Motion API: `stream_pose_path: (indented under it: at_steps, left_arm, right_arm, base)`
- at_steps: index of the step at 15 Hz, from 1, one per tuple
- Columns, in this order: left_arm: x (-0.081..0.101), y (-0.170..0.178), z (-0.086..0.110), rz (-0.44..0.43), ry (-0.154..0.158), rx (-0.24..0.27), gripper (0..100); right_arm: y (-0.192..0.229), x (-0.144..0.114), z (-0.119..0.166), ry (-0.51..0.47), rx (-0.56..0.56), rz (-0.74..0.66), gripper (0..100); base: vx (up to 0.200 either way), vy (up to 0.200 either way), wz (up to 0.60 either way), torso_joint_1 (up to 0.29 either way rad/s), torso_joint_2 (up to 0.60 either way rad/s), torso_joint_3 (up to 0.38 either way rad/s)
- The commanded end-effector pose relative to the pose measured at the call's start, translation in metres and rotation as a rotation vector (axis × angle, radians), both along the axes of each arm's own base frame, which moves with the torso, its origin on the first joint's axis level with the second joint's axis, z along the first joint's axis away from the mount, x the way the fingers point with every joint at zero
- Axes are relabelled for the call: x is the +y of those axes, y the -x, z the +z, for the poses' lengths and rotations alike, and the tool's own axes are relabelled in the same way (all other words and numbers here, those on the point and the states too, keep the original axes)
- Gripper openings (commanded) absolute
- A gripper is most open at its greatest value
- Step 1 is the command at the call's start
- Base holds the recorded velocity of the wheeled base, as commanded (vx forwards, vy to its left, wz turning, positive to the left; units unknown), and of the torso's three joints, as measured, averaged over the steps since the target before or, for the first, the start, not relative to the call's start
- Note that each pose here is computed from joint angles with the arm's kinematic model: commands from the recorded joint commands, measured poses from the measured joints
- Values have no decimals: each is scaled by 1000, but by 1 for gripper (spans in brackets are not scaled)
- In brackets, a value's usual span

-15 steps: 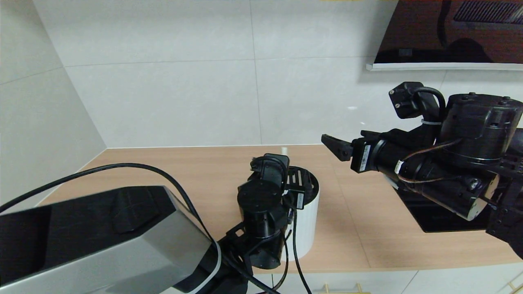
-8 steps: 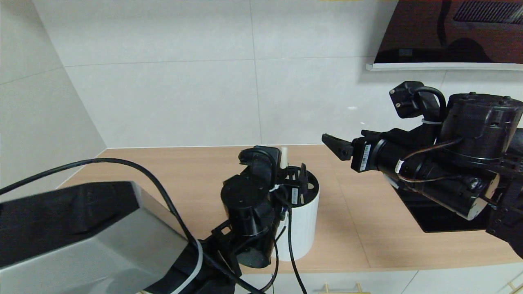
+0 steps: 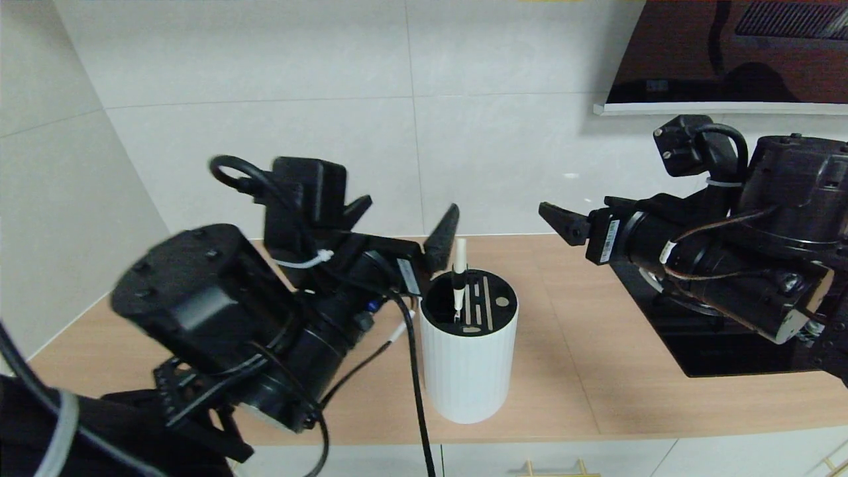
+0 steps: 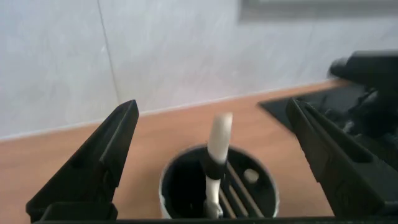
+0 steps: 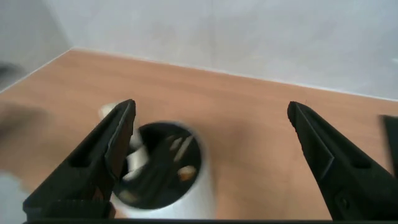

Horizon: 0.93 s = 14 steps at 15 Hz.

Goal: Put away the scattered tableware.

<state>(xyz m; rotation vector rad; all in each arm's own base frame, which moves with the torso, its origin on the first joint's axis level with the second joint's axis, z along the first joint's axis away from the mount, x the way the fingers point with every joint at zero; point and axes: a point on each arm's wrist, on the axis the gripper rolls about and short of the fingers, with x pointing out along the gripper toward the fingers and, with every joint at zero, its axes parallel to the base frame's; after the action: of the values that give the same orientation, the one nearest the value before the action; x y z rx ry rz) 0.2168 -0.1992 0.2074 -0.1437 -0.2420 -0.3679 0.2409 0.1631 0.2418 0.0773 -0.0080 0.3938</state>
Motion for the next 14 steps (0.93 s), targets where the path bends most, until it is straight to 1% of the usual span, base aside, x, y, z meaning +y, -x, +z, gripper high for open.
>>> stream_pose_path:
  at_steps: [1, 2, 3, 4, 5, 6, 7, 8, 9, 10, 11, 12, 13, 14]
  left_arm:
    - [52, 16, 39, 66, 132, -97, 100]
    - [67, 23, 47, 69, 198, -111, 100]
    - [68, 23, 48, 69, 203, -111, 100]
    - [105, 45, 49, 110, 228, -132, 100]
    - [123, 53, 40, 166, 191, -100, 100]
    - [134, 61, 35, 201, 173, -79, 100]
    - [155, 80, 22, 280, 125, -7, 100]
    - [165, 94, 15, 316, 103, 33, 100]
    - [171, 109, 12, 327, 92, 53, 100]
    - [183, 145, 6, 329, 76, 82, 100]
    - [192, 174, -1, 327, 56, 102, 100]
    - [195, 184, -3, 324, 47, 108, 100]
    - [206, 217, -10, 314, 15, 122, 100]
    - [214, 247, -13, 351, 7, 136, 100]
  right_arm:
    - [2, -23, 4, 5, -24, -61, 100]
    - [5, -36, 3, 8, -27, -90, 100]
    - [5, -37, 3, 8, -27, -93, 100]
    - [28, -56, 5, 5, -49, -117, 100]
    - [41, -67, 6, -3, -63, -142, 100]
    - [52, -76, 6, -10, -72, -156, 100]
    - [84, -96, 4, -21, -99, -171, 100]
    - [103, -105, -2, -22, -105, -179, 100]
    - [119, -113, -6, -24, -118, -184, 100]
    - [153, -131, -15, -6, -136, -213, 100]
    - [176, -144, -18, 8, -142, -260, 100]
    - [185, -148, -19, 11, -142, -277, 100]
    - [211, -159, -21, 10, -150, -328, 100]
    - [239, -168, -25, 8, -165, -373, 100]
  base:
    - [0, 0, 0, 0, 0, 0]
    - [0, 0, 0, 0, 0, 0]
    - [0, 0, 0, 0, 0, 0]
    - [0, 0, 0, 0, 0, 0]
    - [0, 0, 0, 0, 0, 0]
    - [0, 0, 0, 0, 0, 0]
    - [0, 0, 0, 0, 0, 0]
    - [0, 0, 0, 0, 0, 0]
    - [0, 0, 0, 0, 0, 0]
    - [0, 0, 0, 0, 0, 0]
    - [0, 0, 0, 0, 0, 0]
    - [0, 0, 0, 0, 0, 0]
    - [0, 0, 0, 0, 0, 0]
    - [0, 0, 0, 0, 0, 0]
